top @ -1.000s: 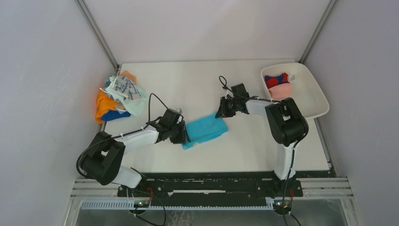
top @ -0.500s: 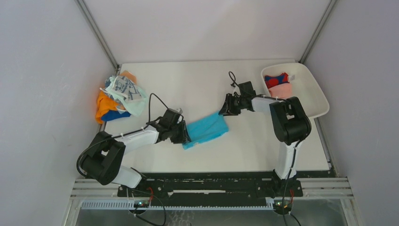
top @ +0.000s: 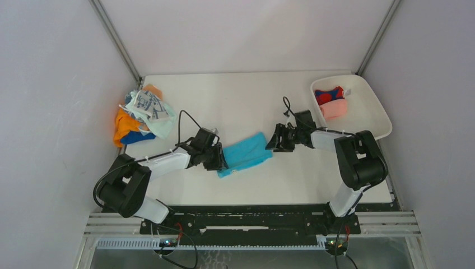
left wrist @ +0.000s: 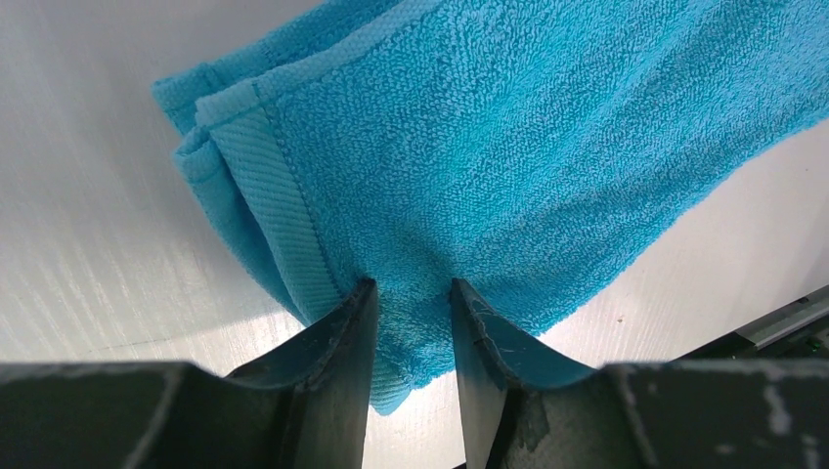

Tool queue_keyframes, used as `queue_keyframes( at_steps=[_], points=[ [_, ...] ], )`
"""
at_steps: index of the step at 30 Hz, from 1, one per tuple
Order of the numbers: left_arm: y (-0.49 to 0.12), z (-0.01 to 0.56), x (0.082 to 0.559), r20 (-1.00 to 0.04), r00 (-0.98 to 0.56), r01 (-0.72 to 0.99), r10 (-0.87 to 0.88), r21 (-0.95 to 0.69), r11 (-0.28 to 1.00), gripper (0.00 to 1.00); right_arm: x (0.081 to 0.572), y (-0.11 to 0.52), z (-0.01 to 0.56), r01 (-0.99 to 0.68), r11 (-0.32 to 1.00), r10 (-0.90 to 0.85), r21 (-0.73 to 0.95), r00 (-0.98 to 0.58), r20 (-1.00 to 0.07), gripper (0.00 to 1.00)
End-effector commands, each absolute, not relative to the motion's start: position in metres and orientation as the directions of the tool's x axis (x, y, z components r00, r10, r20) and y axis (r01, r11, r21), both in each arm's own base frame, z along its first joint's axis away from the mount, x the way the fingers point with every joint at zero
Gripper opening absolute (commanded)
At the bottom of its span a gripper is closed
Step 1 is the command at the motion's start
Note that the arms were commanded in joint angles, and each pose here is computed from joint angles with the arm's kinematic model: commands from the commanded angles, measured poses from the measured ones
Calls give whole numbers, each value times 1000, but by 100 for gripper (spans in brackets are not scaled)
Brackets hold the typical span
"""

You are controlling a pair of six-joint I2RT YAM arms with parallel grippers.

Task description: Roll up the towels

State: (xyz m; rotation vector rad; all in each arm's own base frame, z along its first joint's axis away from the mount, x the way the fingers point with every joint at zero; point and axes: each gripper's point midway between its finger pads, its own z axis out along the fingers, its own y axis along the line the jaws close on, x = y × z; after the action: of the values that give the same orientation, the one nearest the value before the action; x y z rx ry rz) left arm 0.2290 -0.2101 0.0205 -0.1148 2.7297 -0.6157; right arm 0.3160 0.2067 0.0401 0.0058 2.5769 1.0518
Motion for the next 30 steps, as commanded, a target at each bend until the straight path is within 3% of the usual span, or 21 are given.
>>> queue_keyframes(
  at_steps=[1,7,12,15,24,30],
  points=[
    [-193,-4,208,-234,-967,-20,-106,-344,939,40,301,213,47,-150,665,133,731,-940,-314,53],
    [-193,-4,208,-233,-967,-20,-106,-344,939,40,288,215,37,-134,647,120,751,-954,-274,46],
    [-188,-5,205,-234,-967,-21,-103,-327,945,40,296,199,29,-79,678,168,731,-951,-259,13],
    [-183,-6,203,-237,-966,-21,-98,-307,951,40,303,180,26,-33,707,216,707,-941,-260,0],
    [-175,-10,203,-235,-969,-12,-75,-259,966,41,305,164,11,37,760,255,649,-935,-245,1],
    [-195,11,220,-273,-956,-6,-105,-340,941,41,311,176,37,-31,718,249,695,-921,-298,25]
  ],
)
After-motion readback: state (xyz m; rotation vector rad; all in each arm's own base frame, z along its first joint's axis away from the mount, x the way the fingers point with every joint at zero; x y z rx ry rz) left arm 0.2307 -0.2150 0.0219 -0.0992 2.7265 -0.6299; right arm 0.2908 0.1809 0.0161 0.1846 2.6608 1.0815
